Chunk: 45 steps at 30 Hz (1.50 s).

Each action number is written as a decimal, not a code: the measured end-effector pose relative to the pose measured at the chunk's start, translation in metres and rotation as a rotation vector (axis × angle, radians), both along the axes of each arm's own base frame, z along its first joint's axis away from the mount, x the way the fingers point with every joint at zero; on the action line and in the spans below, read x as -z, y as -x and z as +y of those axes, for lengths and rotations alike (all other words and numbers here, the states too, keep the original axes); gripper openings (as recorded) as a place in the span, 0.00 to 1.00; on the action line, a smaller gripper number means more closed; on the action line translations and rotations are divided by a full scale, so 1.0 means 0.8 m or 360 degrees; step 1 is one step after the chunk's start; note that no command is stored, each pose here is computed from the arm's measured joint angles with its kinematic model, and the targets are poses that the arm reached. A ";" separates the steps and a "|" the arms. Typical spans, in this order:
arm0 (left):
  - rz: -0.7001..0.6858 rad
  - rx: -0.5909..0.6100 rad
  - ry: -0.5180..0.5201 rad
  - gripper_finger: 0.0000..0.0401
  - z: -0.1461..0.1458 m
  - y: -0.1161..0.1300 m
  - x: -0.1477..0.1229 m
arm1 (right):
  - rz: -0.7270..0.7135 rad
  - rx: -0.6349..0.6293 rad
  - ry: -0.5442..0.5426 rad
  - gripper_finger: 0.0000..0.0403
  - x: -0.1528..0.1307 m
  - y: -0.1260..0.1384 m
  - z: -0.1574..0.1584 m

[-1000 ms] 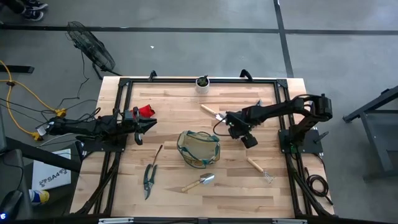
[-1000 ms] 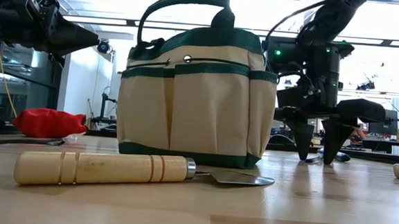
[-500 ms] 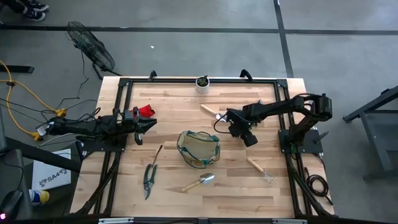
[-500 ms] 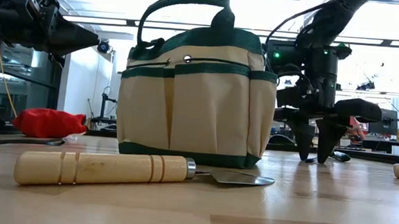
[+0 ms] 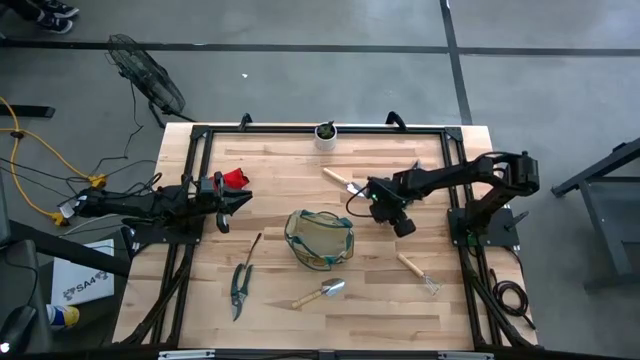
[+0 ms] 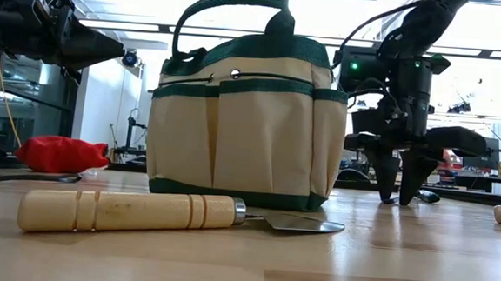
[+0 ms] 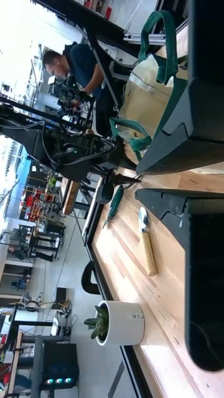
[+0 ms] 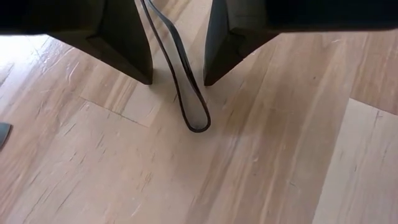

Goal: Pick & Place Garden tools in Gardening bag
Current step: Put the green shear scissors into the gardening bag

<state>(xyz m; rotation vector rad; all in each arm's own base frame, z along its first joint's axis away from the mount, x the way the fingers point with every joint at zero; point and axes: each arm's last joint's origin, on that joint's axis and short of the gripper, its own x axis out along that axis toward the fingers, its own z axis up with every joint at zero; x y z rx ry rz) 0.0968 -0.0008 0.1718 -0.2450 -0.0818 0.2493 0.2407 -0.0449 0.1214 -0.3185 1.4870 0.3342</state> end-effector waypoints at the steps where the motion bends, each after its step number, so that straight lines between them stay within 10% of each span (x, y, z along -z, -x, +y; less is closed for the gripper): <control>1: 0.0000 0.0000 0.0000 0.11 0.000 0.000 0.000 | 0.0000 -0.0001 0.0001 0.33 0.000 0.000 0.000; 45: 0.0001 0.0000 -0.0001 0.11 0.000 0.000 0.000 | -0.0002 0.0119 0.0074 0.01 -0.001 -0.004 0.026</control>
